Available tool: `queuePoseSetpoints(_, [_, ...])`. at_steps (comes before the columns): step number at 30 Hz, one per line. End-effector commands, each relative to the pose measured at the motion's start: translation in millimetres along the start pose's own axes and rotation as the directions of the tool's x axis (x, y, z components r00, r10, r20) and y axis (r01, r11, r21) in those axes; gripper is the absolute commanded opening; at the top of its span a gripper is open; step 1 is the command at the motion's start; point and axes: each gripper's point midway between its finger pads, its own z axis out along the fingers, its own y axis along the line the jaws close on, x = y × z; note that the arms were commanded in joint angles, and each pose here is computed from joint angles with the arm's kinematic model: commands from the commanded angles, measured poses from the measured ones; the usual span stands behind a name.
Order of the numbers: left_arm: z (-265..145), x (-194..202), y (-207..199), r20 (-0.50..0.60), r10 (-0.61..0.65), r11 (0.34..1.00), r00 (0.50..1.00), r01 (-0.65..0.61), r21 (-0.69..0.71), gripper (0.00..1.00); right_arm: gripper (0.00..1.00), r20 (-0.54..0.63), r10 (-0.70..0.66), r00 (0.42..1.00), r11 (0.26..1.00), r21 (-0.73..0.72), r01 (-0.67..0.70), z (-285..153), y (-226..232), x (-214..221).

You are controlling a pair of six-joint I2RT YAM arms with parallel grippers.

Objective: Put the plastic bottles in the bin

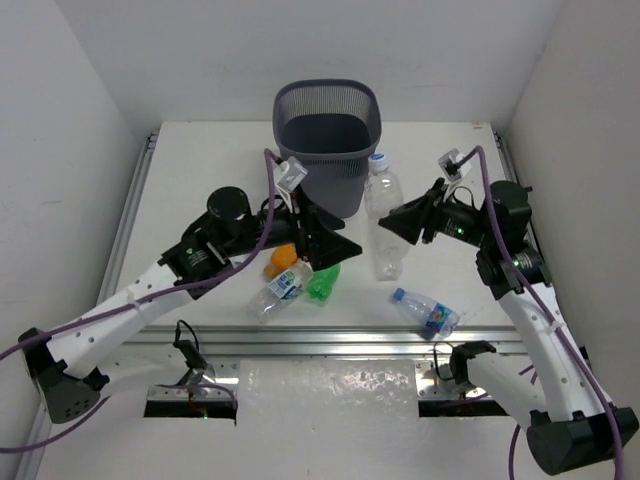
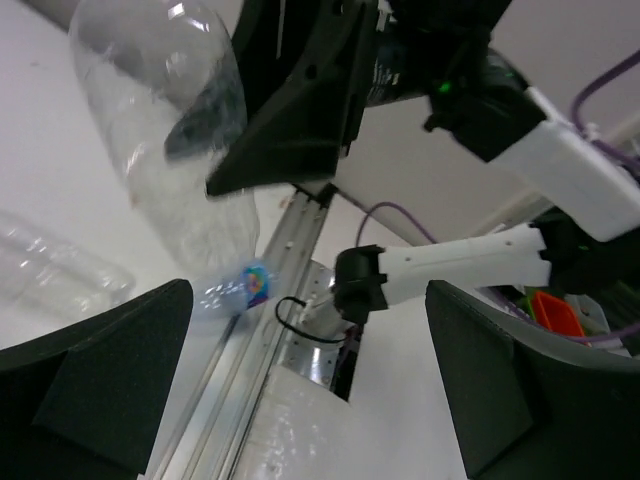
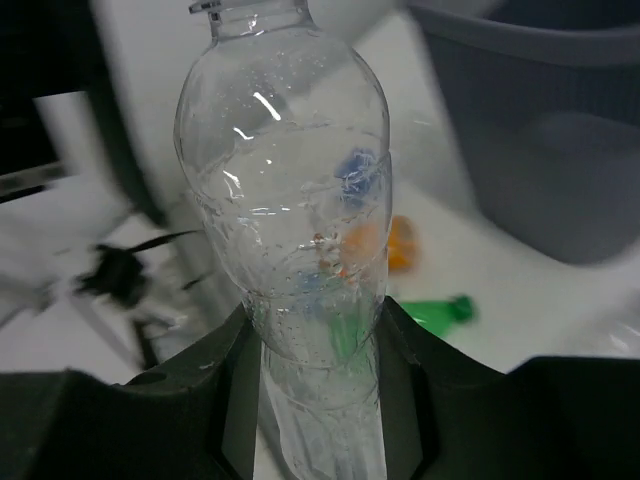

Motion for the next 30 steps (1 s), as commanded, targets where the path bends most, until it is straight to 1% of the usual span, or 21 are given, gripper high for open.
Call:
queuePoseSetpoints(1, [9,-45,-46,0.138,0.093,0.984,0.986,-0.112,0.136,1.0,0.23,0.037,-0.032,0.999,0.871,-0.489,0.046,-28,101,-16])
queuePoseSetpoints(5, [25,-46,-57,0.135,0.108,0.98,0.985,-0.128,0.151,1.0,0.23,0.047,-0.065,0.997,0.8,-0.594,0.08,-44,130,-25])
queuePoseSetpoints(10, [36,-57,-44,0.172,0.116,0.991,0.978,-0.126,0.047,1.0,0.23,0.04,-0.065,0.997,0.768,-0.636,0.075,-51,141,-27])
queuePoseSetpoints(12, [39,-59,-45,0.174,0.124,0.99,0.977,-0.134,0.044,0.96,0.25,0.042,-0.062,0.997,0.754,-0.653,0.074,-53,144,-28])
queuePoseSetpoints(13, [39,-60,-49,0.173,0.125,0.988,0.977,-0.138,0.065,0.78,0.26,0.041,-0.056,0.998,0.753,-0.654,0.069,-52,144,-29])
queuePoseSetpoints(14, [40,-65,-58,0.184,0.13,0.983,0.974,-0.15,0.103,0.56,0.28,0.048,-0.061,0.997,0.751,-0.656,0.077,-52,144,-31])
queuePoseSetpoints(15, [43,-62,-64,0.166,0.126,0.979,0.978,-0.15,0.141,0.1,0.34,0.042,-0.058,0.997,0.746,-0.662,0.071,-52,145,-30])
queuePoseSetpoints(16, [43,-69,-71,0.177,0.122,0.976,0.977,-0.15,0.158,0.0,0.44,0.047,-0.05,0.998,0.749,-0.659,0.069,-50,144,-32])
queuePoseSetpoints(17, [44,-71,-73,0.176,0.123,0.974,0.977,-0.153,0.166,0.0,0.54,0.047,-0.044,0.998,0.752,-0.657,0.064,-49,143,-32])
queuePoseSetpoints(18, [47,-75,-70,0.185,0.123,0.978,0.975,-0.151,0.147,0.0,0.88,0.056,-0.052,0.997,0.753,-0.654,0.076,-49,142,-32])
queuePoseSetpoints(19, [45,-86,-70,0.217,0.133,0.98,0.967,-0.161,0.117,0.0,0.99,0.059,-0.055,0.997,0.755,-0.651,0.08,-49,142,-31])
queuePoseSetpoints(21, [43,-109,-31,0.285,0.138,0.986,0.949,-0.105,-0.126,0.0,0.99,0.05,-0.071,0.996,0.823,-0.561,0.087,-38,122,-27])
queuePoseSetpoints(22, [32,-119,-14,0.27,0.139,0.961,0.953,-0.064,-0.268,0.0,0.99,-0.004,0.041,0.999,0.937,-0.347,-0.04,-26,91,-23])
queuePoseSetpoints(23, [18,-138,33,0.33,0.173,0.852,0.928,0.027,-0.523,0.0,0.99,0.014,0.007,1.0,0.98,-0.197,-0.004,-21,65,-20])
queuePoseSetpoints(24, [5,-149,51,0.344,0.194,0.769,0.918,0.075,-0.635,0.0,0.99,0.017,0.034,0.999,0.999,-0.042,-0.033,-18,39,-16])
queuePoseSetpoints(25, [-15,-177,49,0.375,0.248,0.712,0.893,0.095,-0.696,0.0,0.99,0.032,0.082,0.996,0.96,0.267,-0.087,-25,-16,-5])
queuePoseSetpoints(26, [-16,-184,62,0.369,0.292,0.646,0.882,0.103,-0.757,0.0,0.99,0.039,0.1,0.994,0.917,0.385,-0.107,-30,-38,1])
queuePoseSetpoints(27, [-27,-196,72,0.378,0.337,0.581,0.862,0.126,-0.804,0.0,0.99,0.033,0.111,0.993,0.876,0.468,-0.114,-35,-56,9])
queuePoseSetpoints(28, [-39,-221,74,0.394,0.384,0.554,0.835,0.133,-0.822,0.0,0.99,-0.005,0.141,0.99,0.844,0.524,-0.118,-35,-70,25])
queuePoseSetpoints(29, [-26,-222,90,0.363,0.39,0.538,0.846,0.11,-0.836,0.0,0.99,-0.022,0.15,0.988,0.825,0.554,-0.112,-35,-79,31])
queuePoseSetpoints(30, [-37,-245,100,0.385,0.413,0.521,0.826,0.132,-0.843,0.0,0.99,-0.039,0.168,0.985,0.821,0.558,-0.118,-31,-82,38])
